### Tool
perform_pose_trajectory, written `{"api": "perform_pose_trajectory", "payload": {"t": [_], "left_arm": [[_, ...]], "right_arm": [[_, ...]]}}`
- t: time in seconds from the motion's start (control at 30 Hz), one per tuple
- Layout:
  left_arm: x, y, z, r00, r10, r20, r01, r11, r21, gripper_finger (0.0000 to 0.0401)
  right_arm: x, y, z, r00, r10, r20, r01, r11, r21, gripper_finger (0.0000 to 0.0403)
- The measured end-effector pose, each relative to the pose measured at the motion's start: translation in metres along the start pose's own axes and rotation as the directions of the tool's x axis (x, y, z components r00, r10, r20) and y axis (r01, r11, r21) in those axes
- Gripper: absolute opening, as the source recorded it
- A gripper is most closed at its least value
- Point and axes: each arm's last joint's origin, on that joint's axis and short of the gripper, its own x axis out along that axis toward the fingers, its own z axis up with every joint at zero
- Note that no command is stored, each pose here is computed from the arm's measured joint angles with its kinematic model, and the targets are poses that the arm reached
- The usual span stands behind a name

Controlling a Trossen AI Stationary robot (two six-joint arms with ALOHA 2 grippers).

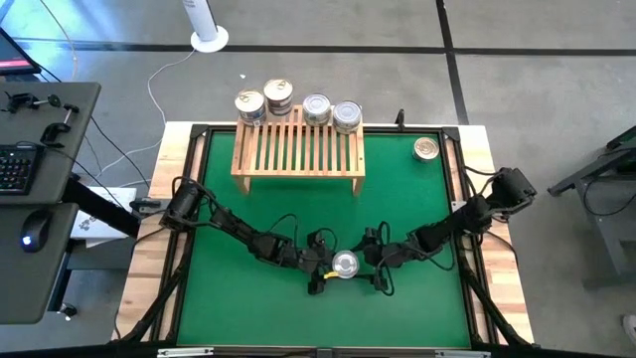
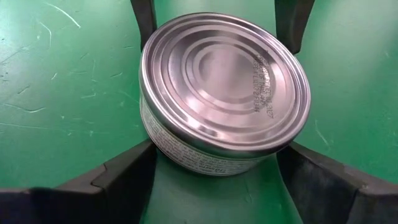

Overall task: Stack canned seafood by type on shelf
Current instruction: Put the green white tuna can on the shelf

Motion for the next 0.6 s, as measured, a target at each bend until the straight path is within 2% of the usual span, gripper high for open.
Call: {"api": "perform_pose_trajectory", "payload": {"t": [0.43, 0.6], "left_arm": [[-0.0003, 0.0001, -0.0005, 1.0, -0.002, -0.004, 0.002, 1.0, 0.002, 0.0314], [-0.0005, 0.0, -0.0004, 1.0, -0.007, -0.005, 0.007, 1.0, -0.004, 0.0314]], "right_arm": [[0.0049, -0.0011, -0.0033, 0.999, -0.032, -0.016, 0.032, 0.999, -0.003, 0.0359], [0.0092, -0.0003, -0.0011, 0.999, -0.028, -0.043, 0.028, 0.999, -0.019, 0.0378]]}}
